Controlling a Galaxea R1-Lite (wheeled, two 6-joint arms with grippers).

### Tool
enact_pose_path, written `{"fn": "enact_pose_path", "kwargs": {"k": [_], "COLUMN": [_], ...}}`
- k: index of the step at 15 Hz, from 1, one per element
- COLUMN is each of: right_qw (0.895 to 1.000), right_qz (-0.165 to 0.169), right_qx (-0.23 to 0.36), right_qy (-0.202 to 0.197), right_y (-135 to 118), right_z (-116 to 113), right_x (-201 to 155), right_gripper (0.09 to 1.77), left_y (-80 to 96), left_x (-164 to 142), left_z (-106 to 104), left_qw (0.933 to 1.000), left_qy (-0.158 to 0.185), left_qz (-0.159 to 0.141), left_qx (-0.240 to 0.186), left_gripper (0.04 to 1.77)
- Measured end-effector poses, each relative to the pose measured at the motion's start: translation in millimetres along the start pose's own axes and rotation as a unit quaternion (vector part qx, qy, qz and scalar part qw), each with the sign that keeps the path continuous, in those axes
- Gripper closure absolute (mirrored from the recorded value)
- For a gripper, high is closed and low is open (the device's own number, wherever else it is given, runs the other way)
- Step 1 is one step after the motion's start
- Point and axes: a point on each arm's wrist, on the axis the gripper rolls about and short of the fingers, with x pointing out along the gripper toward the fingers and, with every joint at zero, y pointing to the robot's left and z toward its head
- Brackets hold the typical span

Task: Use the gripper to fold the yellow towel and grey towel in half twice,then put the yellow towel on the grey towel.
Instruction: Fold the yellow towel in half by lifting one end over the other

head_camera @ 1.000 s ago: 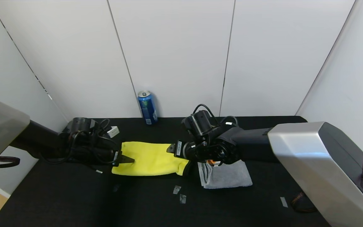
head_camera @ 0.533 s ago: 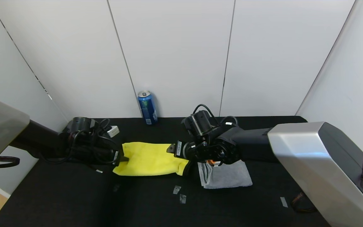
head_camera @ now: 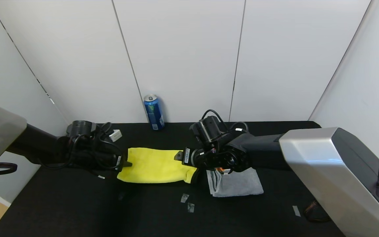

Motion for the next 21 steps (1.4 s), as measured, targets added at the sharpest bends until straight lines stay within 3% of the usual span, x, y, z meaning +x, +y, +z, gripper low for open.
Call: {"fn": "enact_pose_path", "kwargs": {"k": [5, 9, 14, 17, 21], "right_qw": [1.0, 1.0, 1.0, 1.0, 1.0], "right_qz": [-0.001, -0.001, 0.0, -0.001, 0.0], "right_qx": [0.0, 0.0, 0.0, 0.001, 0.002], "right_qy": [0.001, 0.001, 0.001, 0.0, -0.002], "right_y": [0, -1, 0, -1, -2], "right_z": [0, 0, 0, 0, 2], "right_x": [0, 0, 0, 0, 0], "right_gripper": [0.15, 0.15, 0.15, 0.15, 0.15], "left_y": [14.7, 44.3, 67.3, 65.3, 40.9], "left_x": [-11, -28, -48, -47, -45], "left_z": [3, 1, 1, 3, 8], "left_qw": [0.9997, 0.9981, 0.9971, 0.9974, 0.9988], "left_qy": [-0.014, -0.028, -0.014, -0.014, -0.009], "left_qz": [0.018, 0.047, 0.063, 0.061, 0.046], "left_qx": [-0.011, -0.028, -0.04, -0.037, -0.015], "left_gripper": [1.71, 1.71, 1.71, 1.71, 1.71]}}
